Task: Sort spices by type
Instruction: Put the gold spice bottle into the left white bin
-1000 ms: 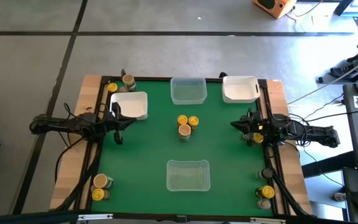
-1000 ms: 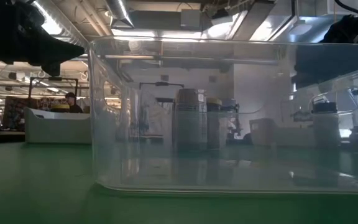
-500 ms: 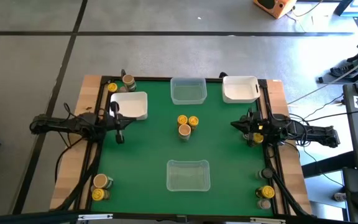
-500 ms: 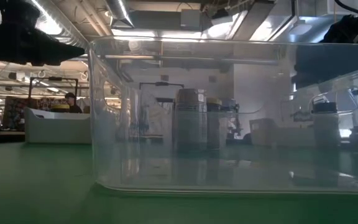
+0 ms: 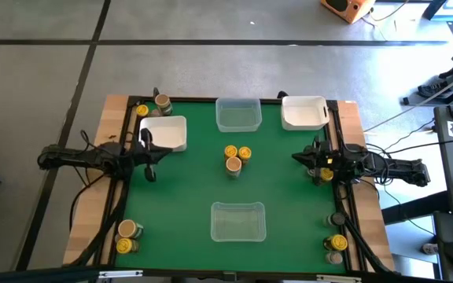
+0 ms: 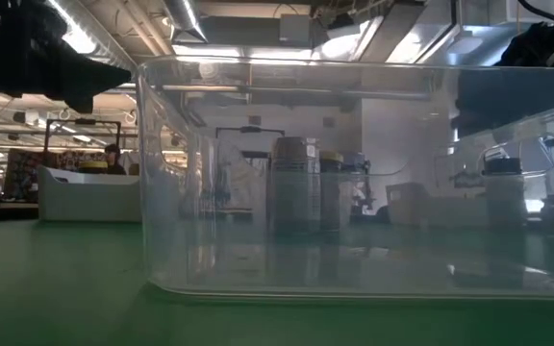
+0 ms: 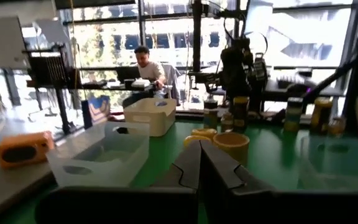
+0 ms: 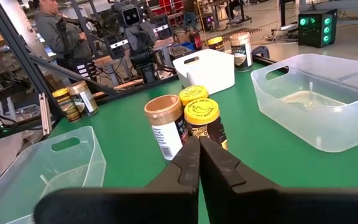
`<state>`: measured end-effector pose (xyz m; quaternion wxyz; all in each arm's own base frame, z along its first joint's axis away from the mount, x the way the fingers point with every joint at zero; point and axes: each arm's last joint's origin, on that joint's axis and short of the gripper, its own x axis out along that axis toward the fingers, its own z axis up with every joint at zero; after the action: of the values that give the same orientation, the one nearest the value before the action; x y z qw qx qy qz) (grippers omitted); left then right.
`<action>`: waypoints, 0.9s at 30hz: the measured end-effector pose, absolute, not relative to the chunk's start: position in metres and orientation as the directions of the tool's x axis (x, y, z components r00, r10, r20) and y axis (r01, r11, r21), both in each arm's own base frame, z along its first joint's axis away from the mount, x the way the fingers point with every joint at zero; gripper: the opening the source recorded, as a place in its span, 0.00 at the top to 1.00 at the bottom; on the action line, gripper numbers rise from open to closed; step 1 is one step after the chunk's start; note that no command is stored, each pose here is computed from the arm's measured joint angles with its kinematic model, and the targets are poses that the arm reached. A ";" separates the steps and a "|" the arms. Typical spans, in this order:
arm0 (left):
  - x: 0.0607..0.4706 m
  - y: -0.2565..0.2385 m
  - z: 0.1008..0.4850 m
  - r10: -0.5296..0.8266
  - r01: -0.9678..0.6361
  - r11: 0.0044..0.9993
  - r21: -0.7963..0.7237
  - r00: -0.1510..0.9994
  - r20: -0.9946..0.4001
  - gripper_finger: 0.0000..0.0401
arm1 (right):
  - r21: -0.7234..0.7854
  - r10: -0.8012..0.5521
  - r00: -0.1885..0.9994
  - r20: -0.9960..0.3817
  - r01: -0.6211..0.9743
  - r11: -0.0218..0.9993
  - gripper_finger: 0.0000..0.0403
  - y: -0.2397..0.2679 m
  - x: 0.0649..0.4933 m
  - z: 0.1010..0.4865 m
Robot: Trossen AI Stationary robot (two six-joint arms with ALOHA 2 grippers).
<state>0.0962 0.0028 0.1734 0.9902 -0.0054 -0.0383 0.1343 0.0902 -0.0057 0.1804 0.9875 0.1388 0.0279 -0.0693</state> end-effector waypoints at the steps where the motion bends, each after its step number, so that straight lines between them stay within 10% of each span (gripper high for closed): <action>1: 0.096 0.003 0.174 0.267 -0.264 0.964 -0.039 0.960 0.085 1.00 | 0.274 -0.134 0.990 -0.051 0.143 0.951 0.98 -0.006 0.090 0.183; 18: 0.101 0.003 0.196 0.273 -0.289 0.957 0.019 0.922 0.273 0.99 | 0.195 -0.323 0.917 0.233 0.281 0.940 0.98 -0.011 0.086 0.211; 27: 0.129 0.006 0.210 0.323 -0.327 0.944 0.039 0.943 0.082 0.69 | 0.144 -0.324 0.920 0.221 0.298 0.944 0.98 -0.011 0.091 0.211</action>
<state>0.1288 0.0059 0.2103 0.9853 0.0262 -0.0373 0.1648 0.0913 -0.0115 0.2112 0.9783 0.0536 -0.1216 -0.1589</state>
